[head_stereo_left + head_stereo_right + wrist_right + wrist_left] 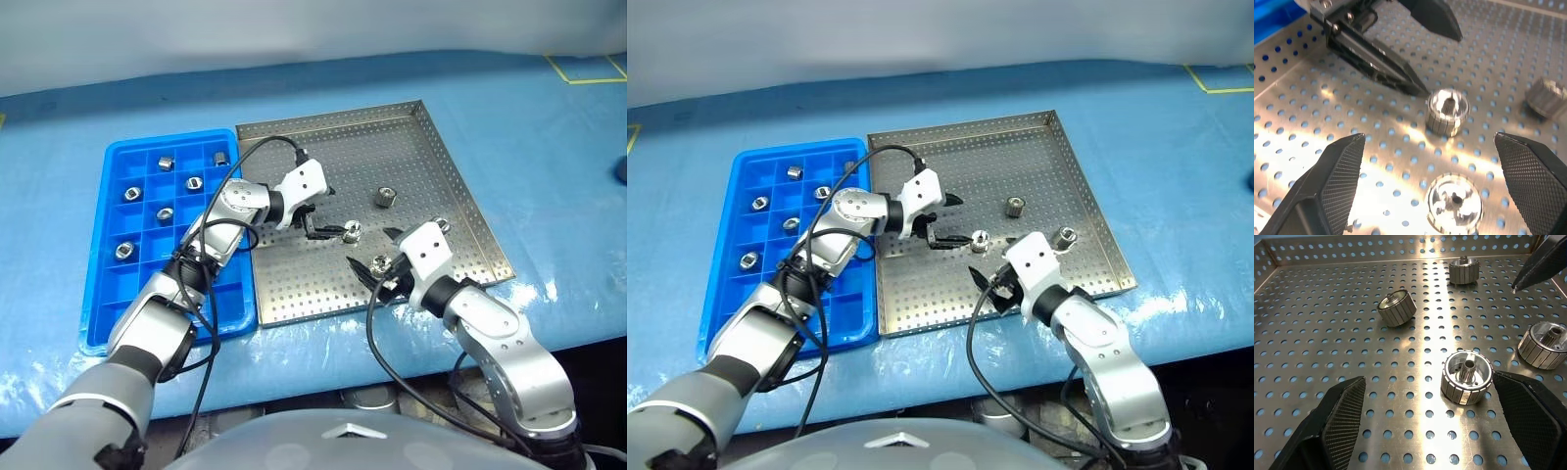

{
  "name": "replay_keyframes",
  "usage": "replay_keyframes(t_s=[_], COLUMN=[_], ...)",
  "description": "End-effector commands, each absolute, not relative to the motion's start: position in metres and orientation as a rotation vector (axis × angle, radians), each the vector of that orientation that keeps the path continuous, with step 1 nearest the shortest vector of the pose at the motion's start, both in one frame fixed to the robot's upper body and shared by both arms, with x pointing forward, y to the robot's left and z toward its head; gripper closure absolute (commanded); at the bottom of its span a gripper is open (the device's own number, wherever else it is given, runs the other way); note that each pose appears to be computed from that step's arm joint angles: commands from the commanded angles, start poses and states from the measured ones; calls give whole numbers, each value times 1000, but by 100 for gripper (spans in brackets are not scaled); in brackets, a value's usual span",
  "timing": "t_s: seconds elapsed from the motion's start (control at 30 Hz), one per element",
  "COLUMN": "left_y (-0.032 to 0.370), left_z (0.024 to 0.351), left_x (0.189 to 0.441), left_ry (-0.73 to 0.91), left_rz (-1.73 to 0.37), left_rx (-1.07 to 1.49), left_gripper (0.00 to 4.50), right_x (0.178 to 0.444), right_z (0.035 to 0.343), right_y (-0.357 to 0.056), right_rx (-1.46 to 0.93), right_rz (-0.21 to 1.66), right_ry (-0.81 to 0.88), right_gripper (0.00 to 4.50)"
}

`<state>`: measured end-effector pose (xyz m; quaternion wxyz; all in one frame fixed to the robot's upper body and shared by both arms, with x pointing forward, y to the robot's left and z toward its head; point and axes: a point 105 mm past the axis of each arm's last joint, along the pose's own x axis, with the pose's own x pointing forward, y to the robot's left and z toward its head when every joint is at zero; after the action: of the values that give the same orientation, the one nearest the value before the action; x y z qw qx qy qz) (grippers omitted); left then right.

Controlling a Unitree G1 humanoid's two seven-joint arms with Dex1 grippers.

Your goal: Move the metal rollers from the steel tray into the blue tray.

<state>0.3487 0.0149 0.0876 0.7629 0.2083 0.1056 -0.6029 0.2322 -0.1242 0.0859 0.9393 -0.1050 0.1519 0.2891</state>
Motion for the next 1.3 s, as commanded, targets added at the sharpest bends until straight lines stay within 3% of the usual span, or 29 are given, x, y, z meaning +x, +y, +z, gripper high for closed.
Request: replay_keyframes(t_s=[0.03, 0.3, 0.6, 0.8, 1.0, 1.3], left_y=[5, -2, 11, 20, 80, 176], left_z=[97, 81, 76, 131, 181, 181], left_x=[348, 352, 356, 370, 374, 317], left_ry=[173, 228, 264, 73, -73, -32], left_rz=[-1370, -1387, -1356, -1192, -809, -375], left_rx=[492, 584, 609, 375, 276, 319], left_gripper=[0, 0, 281, 282, 282, 282], right_x=[227, 228, 238, 246, 260, 269], right_z=[91, 85, 90, 93, 106, 131], right_y=[-127, -127, -125, -115, -83, -12], right_rx=[-196, -162, -159, -171, -204, -218], right_rz=[566, 511, 497, 531, 662, 986], right_ry=[284, 287, 257, 240, 173, 45], right_gripper=[4, 4, 0, 0, 0, 0])
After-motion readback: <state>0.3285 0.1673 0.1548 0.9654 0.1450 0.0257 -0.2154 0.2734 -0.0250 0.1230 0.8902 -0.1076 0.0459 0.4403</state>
